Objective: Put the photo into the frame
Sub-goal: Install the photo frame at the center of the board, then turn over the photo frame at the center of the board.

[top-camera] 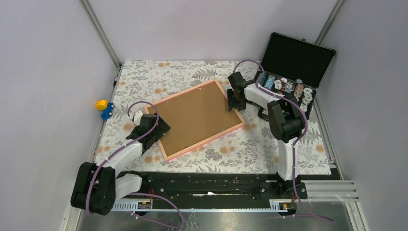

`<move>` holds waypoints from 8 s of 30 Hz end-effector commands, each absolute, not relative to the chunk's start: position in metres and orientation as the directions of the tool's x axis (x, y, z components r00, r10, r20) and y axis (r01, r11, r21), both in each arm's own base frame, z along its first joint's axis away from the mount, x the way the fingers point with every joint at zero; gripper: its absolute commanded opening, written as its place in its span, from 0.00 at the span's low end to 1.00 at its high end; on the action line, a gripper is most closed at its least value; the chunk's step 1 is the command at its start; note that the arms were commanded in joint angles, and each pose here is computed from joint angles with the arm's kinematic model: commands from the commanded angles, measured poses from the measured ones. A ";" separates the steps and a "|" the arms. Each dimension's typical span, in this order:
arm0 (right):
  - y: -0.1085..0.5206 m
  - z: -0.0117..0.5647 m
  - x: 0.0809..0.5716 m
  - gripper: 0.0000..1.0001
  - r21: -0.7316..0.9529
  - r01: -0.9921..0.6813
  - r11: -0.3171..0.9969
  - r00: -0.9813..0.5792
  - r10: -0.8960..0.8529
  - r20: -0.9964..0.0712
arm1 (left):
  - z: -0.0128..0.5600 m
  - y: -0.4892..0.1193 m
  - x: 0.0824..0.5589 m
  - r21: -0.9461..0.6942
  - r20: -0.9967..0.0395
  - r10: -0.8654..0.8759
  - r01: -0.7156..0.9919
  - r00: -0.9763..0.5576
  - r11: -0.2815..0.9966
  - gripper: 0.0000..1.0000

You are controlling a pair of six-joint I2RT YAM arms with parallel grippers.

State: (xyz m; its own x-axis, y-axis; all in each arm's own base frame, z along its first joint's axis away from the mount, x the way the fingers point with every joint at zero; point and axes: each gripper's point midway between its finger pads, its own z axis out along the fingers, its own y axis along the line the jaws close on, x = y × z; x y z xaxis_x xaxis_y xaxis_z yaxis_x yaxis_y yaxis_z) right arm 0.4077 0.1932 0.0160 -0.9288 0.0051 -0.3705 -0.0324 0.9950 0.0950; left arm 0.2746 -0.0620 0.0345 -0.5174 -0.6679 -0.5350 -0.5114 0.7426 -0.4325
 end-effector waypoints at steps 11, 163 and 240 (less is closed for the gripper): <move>0.189 0.014 0.412 0.21 0.036 -0.059 0.998 -0.930 -0.042 -0.366 | 0.040 -0.069 0.285 -0.465 -0.530 -0.673 -0.487 -0.516 0.739 0.98; 0.251 0.158 0.311 0.00 0.541 0.669 0.509 -0.669 0.730 0.140 | 0.109 -0.279 0.226 0.881 -0.392 0.875 0.158 -0.284 0.446 0.74; 0.139 0.335 0.318 1.00 0.428 -0.126 0.895 -0.468 0.327 -0.821 | 0.173 -0.298 0.247 0.832 -0.440 0.838 0.203 -0.323 0.516 0.00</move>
State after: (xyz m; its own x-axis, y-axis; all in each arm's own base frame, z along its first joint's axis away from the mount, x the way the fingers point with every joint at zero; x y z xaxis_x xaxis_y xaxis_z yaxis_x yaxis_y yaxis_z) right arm 0.3173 0.1834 0.2978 -0.6698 0.4235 -0.6099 -0.0702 0.7816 0.6198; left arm 0.2453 -0.2625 0.1338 -0.3711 0.8841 -0.2840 0.0721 0.3323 0.9404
